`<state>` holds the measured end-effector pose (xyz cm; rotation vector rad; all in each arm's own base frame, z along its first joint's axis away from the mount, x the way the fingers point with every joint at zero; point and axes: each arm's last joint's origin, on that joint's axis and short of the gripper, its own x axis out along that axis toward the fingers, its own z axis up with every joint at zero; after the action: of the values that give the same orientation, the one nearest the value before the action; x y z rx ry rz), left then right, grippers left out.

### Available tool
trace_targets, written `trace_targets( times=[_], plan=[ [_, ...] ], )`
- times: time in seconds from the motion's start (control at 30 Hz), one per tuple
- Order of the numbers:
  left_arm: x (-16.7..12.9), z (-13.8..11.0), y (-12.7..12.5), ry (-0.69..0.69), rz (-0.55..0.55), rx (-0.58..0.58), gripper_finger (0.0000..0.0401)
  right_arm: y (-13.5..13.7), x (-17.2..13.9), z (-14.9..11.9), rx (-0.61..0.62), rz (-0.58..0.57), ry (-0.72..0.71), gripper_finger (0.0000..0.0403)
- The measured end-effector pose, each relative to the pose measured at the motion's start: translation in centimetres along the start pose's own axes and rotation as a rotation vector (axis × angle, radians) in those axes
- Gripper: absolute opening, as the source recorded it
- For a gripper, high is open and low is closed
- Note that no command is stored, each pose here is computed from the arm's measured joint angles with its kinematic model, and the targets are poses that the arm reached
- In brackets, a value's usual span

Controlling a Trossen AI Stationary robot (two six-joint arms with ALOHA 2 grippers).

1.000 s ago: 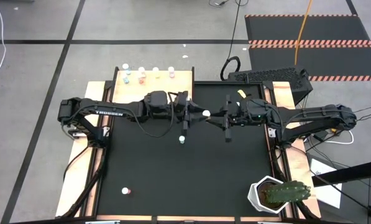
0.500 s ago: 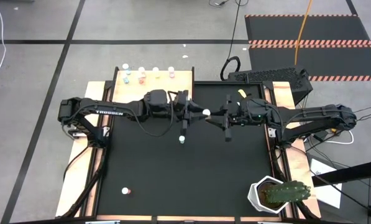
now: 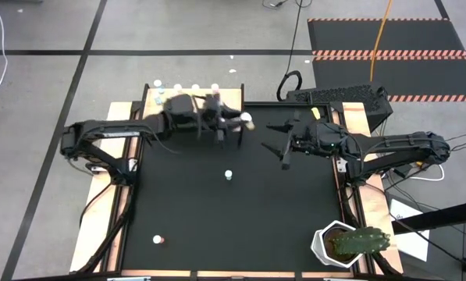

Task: Pick and place medicine bottles onto shelf by color
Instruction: Put the bottom yellow pill bottle on the shelf aligned with the yellow pill bottle

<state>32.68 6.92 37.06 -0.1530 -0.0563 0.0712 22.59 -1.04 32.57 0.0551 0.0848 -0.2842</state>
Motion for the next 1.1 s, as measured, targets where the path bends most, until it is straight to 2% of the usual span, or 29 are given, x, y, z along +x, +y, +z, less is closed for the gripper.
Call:
trace_targets(
  times=[0.1,0.2,0.33,0.43,0.57,0.67,0.8,1.1],
  plan=[
    [-2.7,1.7,1.3,0.041,0.127,0.045,0.0122,-0.3,-0.1,0.1,-0.002,-0.058,-0.003,0.0305],
    [-5.3,2.7,3.1,0.103,0.302,0.070,0.0121,-0.5,-0.1,0.1,0.003,-0.080,-0.004,0.0308],
    [-7.5,2.7,5.8,0.190,0.480,0.054,0.0121,-0.7,0.0,0.0,0.005,-0.093,0.002,0.0308],
    [-8.4,1.2,7.9,0.249,0.559,0.035,0.0120,-1.0,0.2,-0.1,0.005,-0.108,0.006,0.0308],
    [-9.4,-2.4,10.3,0.297,0.626,0.030,0.0120,-1.4,0.4,-0.1,0.020,-0.128,0.008,0.0308],
    [-10.1,-4.5,11.4,0.282,0.647,0.022,0.0120,-1.4,0.4,-0.2,0.025,-0.132,0.011,0.0309],
    [-10.8,-6.0,12.2,0.251,0.668,0.043,0.0120,-1.7,0.4,-0.2,0.024,-0.143,0.017,0.0309],
    [-11.9,-8.7,12.9,0.284,0.695,0.029,0.0120,-2.3,0.5,-0.4,0.039,-0.167,0.037,0.0309]
  ],
)
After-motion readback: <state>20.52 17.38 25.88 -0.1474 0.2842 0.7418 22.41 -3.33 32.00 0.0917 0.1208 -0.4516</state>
